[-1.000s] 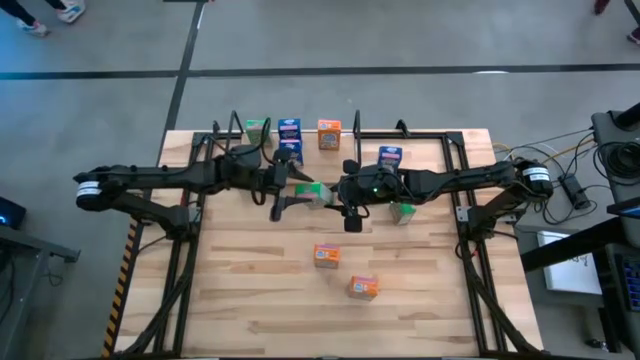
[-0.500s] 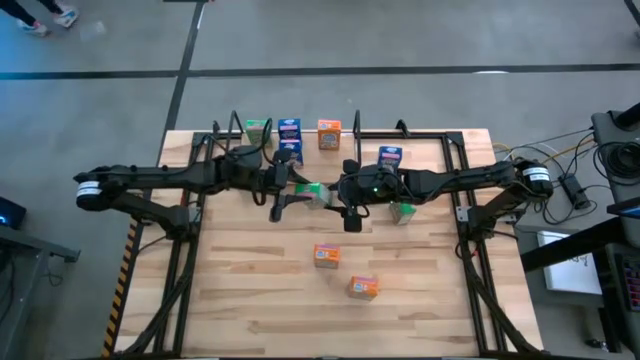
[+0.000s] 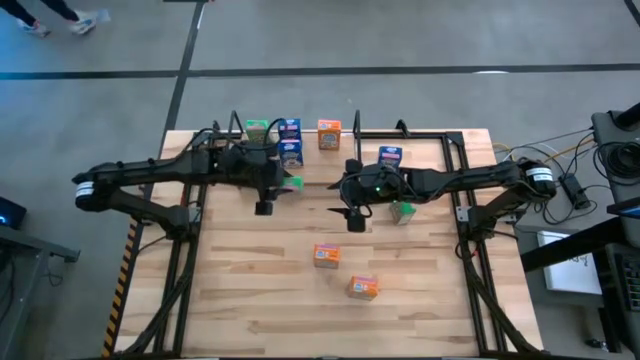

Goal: Stack cereal on shelf
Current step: Put the left green cereal box on the shelf aligned with the other green cereal box

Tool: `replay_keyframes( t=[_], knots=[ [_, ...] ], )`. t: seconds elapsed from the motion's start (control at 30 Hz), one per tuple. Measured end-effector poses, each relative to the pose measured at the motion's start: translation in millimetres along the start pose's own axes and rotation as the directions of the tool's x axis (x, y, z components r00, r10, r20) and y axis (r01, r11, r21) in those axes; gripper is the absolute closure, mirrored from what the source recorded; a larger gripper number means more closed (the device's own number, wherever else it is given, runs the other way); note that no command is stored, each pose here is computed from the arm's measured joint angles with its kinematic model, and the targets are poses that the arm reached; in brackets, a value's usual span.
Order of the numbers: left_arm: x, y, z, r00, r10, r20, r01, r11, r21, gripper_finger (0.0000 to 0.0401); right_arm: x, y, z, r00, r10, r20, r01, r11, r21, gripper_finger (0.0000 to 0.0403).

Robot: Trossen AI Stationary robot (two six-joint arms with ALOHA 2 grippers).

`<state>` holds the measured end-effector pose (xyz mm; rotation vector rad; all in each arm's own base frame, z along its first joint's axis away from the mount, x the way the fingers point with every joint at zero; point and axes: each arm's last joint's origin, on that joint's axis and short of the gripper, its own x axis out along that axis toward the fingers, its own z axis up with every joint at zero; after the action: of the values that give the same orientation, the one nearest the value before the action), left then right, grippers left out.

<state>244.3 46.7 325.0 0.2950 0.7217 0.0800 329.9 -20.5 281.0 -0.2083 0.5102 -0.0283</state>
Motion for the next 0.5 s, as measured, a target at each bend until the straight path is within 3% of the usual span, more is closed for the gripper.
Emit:
replay_keyframes(
  t=[0.13, 0.5],
  knots=[
    [-7, 3, -8, 0.992, 0.072, -0.099, -0.072, 0.997, 0.012, 0.0249, -2, -2, -1, 1.000, -0.002, -0.012, 0.002, 1.000, 0.003, 0.0145],
    [-16, 26, -49, 0.968, 0.169, -0.185, -0.185, 0.980, -0.074, 0.0249, -2, -4, -3, 1.000, -0.007, -0.021, 0.007, 1.000, -0.008, 0.0149]
  ],
)
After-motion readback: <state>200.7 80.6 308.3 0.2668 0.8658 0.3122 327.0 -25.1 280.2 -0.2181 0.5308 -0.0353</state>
